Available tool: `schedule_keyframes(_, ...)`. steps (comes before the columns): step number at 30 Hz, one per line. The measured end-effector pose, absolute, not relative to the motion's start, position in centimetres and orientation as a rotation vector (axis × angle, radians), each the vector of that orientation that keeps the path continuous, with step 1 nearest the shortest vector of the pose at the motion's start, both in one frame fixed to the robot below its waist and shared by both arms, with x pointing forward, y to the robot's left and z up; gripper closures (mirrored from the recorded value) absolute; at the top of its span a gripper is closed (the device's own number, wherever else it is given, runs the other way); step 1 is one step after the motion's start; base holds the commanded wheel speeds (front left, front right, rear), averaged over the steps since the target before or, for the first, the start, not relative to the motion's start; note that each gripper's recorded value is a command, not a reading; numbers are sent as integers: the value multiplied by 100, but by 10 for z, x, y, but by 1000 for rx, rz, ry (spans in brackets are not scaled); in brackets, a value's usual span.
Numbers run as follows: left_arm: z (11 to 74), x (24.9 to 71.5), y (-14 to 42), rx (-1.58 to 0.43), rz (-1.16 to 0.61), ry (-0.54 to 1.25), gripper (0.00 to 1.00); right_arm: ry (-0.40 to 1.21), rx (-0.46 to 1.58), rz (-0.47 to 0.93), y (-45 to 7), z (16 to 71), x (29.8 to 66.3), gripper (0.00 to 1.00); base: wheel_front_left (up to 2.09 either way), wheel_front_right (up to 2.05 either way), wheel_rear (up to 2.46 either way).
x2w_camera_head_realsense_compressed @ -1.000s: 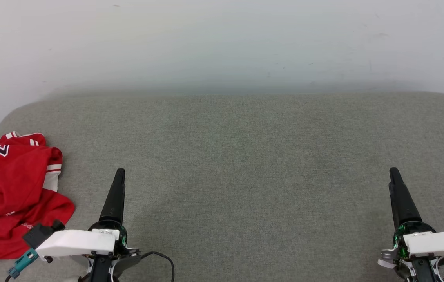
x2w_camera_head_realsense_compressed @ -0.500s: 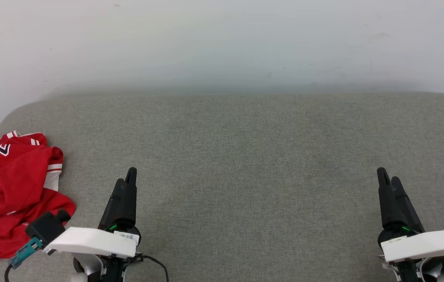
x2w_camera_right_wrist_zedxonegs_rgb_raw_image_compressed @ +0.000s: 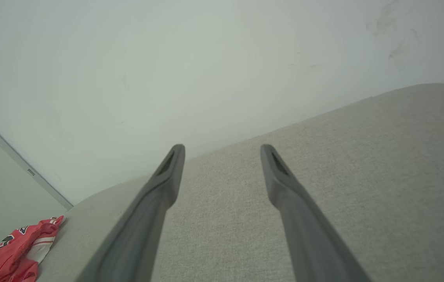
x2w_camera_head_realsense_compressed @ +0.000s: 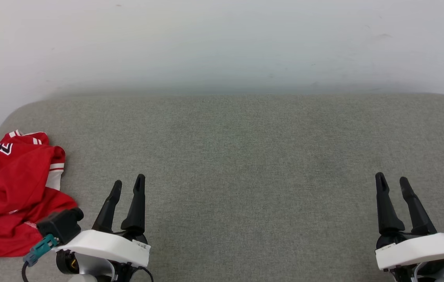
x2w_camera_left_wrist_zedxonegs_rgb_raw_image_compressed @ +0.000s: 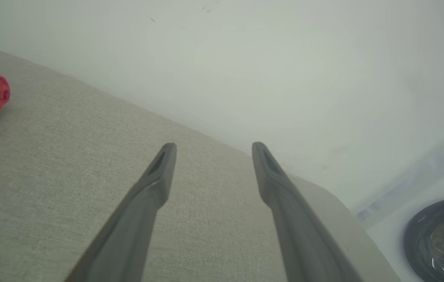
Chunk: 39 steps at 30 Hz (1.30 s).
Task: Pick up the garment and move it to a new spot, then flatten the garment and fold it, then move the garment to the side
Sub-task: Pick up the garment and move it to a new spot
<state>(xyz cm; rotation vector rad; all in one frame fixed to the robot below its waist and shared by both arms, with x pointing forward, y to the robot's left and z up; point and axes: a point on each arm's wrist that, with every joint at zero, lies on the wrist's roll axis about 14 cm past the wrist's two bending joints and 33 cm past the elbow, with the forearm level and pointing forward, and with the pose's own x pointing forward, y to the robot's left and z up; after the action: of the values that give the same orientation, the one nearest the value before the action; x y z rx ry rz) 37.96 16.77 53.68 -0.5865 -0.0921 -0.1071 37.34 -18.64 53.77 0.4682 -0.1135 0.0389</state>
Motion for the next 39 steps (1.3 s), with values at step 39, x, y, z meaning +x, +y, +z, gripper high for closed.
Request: schedule_keyframes(39,538,374,157,-146,-138,-140,0,-118,78,85,-175,546,371,0,0,0,0)
